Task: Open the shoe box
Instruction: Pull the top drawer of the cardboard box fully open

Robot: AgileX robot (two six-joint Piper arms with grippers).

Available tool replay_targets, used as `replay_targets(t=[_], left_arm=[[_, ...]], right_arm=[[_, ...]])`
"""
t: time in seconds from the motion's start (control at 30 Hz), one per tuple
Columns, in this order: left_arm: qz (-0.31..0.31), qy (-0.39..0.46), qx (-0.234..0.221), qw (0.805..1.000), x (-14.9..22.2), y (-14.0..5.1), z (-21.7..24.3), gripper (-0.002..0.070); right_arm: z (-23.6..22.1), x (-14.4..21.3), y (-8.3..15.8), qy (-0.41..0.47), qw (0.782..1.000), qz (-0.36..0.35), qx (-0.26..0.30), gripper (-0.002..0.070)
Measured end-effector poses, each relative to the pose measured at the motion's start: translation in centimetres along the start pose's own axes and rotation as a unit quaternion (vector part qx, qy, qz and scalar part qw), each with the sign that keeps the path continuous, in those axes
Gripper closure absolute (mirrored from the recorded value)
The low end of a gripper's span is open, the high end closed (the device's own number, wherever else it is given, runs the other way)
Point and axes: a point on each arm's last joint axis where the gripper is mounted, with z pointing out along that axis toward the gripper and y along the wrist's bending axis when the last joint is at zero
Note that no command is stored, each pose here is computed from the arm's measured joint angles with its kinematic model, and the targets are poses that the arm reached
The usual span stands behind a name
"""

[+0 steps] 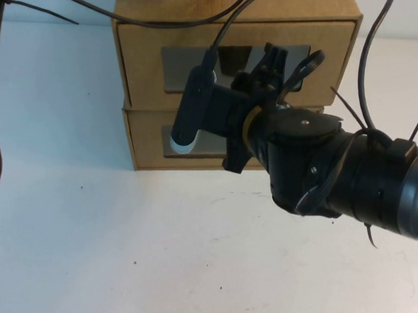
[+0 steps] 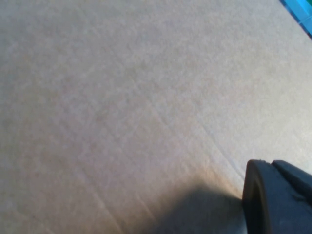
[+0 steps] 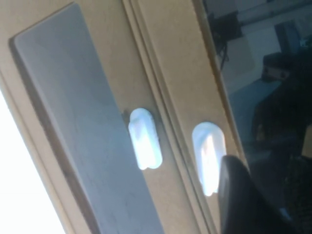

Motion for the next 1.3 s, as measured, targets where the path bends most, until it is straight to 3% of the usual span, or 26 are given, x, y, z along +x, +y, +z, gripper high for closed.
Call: replay_targets(t=[0.4, 0.9, 1.0, 1.17, 1.3], left_arm=[[-0.002, -0.001, 0.005, 1.000, 0.0, -0.1, 0.0, 0.0680], [-0.001, -0.004, 0.005, 1.000, -0.1, -0.1, 0.0, 0.0680], [0.000, -0.004, 0.005, 1.000, -0.1, -0.1, 0.0, 0.0680], [0.001, -0.004, 0.005, 1.000, -0.1, -0.1, 0.0, 0.0680], [0.001, -0.004, 0.005, 1.000, -0.1, -0.1, 0.0, 0.0680]], right_arm=[[2.3, 0.4, 2.3, 0.009, 0.999, -0.047, -0.013, 0.0457], [4.4, 1.3, 1.6, 0.009, 0.999, -0.051, 0.007, 0.0456], [4.4, 1.3, 1.4, 0.011, 0.999, -0.041, 0.013, 0.0498], [4.4, 1.3, 1.1, 0.014, 0.999, -0.042, 0.021, 0.0644], [4.4, 1.3, 1.1, 0.015, 0.999, -0.045, 0.024, 0.0661]])
